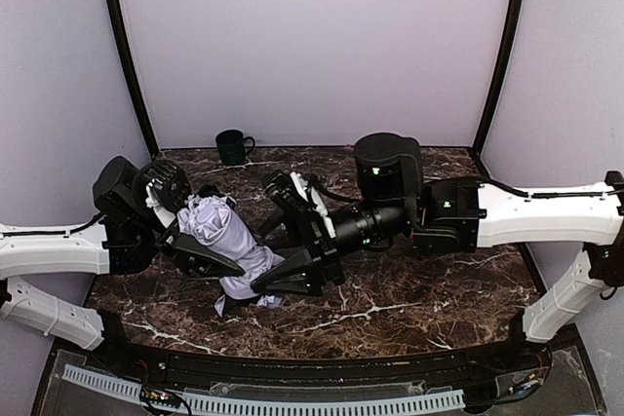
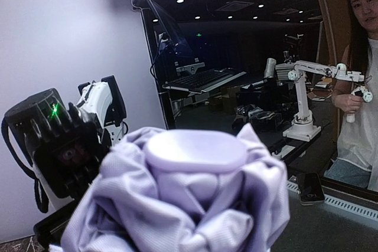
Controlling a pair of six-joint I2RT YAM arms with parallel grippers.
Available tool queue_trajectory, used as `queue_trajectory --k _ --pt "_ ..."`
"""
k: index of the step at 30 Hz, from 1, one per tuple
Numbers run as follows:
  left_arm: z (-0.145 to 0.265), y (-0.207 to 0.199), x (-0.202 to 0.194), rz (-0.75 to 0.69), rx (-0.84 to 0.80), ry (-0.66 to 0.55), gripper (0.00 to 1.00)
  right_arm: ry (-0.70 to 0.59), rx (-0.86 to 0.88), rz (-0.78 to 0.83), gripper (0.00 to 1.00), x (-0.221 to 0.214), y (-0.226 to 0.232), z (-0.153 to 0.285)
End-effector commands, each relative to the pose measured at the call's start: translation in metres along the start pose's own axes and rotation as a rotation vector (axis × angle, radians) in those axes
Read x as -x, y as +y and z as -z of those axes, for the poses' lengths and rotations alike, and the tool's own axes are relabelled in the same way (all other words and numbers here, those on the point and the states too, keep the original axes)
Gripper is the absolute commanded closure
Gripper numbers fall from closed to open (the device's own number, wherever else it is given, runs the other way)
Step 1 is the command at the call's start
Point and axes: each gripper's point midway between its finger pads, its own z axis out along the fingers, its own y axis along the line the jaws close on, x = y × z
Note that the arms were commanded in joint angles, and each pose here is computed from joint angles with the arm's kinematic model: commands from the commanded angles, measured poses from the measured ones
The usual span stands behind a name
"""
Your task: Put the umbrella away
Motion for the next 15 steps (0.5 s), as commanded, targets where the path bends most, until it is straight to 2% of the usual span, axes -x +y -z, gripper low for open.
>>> queue_trajectory --k 1,5,6,7,10,12,13,15 --pt "0.001 0.003 0.028 -0.163 0.070 -0.071 1.00 -0.043 -0.087 0.006 0.32 -0.005 -0.013 -0.009" --pt "0.002 0.003 0.027 -0.169 0.076 -0.065 1.00 -0.056 -0.140 0.002 0.28 -0.003 -0.023 -0.009" --pt "0.002 0.004 0.026 -0.170 0.079 -0.065 1.00 -0.059 -0.134 0.005 0.31 -0.002 -0.022 -0.010" --pt "0.002 0.005 0.026 -0.170 0.083 -0.065 1.00 -0.065 -0.121 0.008 0.36 0.000 -0.021 -0.011" --pt "0.003 0.008 0.026 -0.170 0.108 -0.070 1.00 -0.074 -0.106 0.016 0.62 0.003 -0.018 -0.010" --pt "0.006 0.013 0.027 -0.169 0.164 -0.082 1.00 -0.070 -0.126 0.018 0.66 0.002 -0.019 -0.007" --pt "0.010 0.023 0.027 -0.166 0.236 -0.089 0.93 -0.069 -0.141 0.011 0.67 0.000 -0.021 -0.004" --pt "0.023 0.051 0.022 -0.138 0.427 -0.083 0.59 -0.090 -0.190 -0.006 0.72 0.002 -0.028 0.005"
